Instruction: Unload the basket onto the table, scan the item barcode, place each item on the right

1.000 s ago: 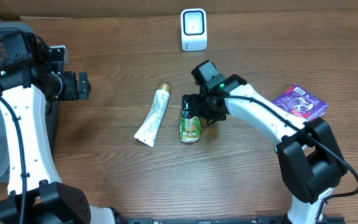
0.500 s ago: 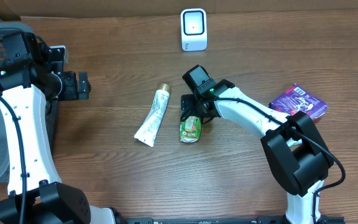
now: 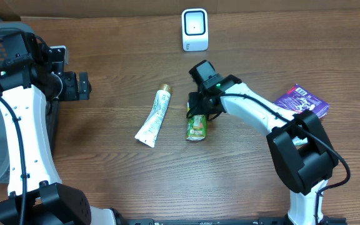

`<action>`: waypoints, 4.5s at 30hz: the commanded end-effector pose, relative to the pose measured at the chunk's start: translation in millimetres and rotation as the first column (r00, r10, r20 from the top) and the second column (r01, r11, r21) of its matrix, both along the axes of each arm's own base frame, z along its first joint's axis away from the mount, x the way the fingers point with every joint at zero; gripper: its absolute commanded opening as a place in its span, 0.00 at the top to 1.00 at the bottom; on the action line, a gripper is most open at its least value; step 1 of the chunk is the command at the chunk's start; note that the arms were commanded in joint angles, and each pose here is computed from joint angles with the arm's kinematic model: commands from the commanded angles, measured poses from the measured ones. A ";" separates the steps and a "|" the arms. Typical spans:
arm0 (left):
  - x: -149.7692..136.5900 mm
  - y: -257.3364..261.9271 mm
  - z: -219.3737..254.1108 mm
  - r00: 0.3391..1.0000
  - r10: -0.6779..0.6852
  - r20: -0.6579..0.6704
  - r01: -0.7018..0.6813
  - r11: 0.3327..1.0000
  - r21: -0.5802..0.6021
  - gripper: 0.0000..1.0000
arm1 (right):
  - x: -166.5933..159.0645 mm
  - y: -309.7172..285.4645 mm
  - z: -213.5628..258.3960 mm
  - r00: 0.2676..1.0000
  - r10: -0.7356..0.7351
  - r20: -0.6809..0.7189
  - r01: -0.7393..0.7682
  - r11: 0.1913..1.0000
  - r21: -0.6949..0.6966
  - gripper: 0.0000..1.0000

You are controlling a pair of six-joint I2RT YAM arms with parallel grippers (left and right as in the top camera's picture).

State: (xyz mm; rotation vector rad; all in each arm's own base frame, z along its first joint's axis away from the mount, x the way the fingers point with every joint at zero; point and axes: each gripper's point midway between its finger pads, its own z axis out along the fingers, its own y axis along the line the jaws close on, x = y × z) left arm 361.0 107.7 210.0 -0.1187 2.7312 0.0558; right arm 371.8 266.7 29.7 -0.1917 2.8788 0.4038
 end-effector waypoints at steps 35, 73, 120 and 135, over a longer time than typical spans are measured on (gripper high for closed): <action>-2.2 0.4 2.1 1.000 -0.021 0.004 0.021 1.000 0.009 0.00 | 25.3 -10.5 37.2 0.988 0.144 0.047 -0.143 0.989 -0.031 0.23; -2.1 0.3 2.1 1.000 -0.021 0.005 0.021 1.000 0.009 0.01 | -17.3 -13.1 19.4 0.956 -0.024 -0.293 0.123 0.939 0.322 0.81; -2.2 0.4 2.1 1.000 -0.021 0.004 0.021 1.000 0.009 0.01 | 118.5 -94.0 296.0 0.724 -0.173 0.667 0.308 0.947 -0.089 0.96; -2.1 0.3 2.1 1.000 -0.021 0.005 0.021 1.000 0.009 0.00 | 242.9 -20.0 245.4 0.448 0.489 0.749 0.422 0.623 -0.659 0.96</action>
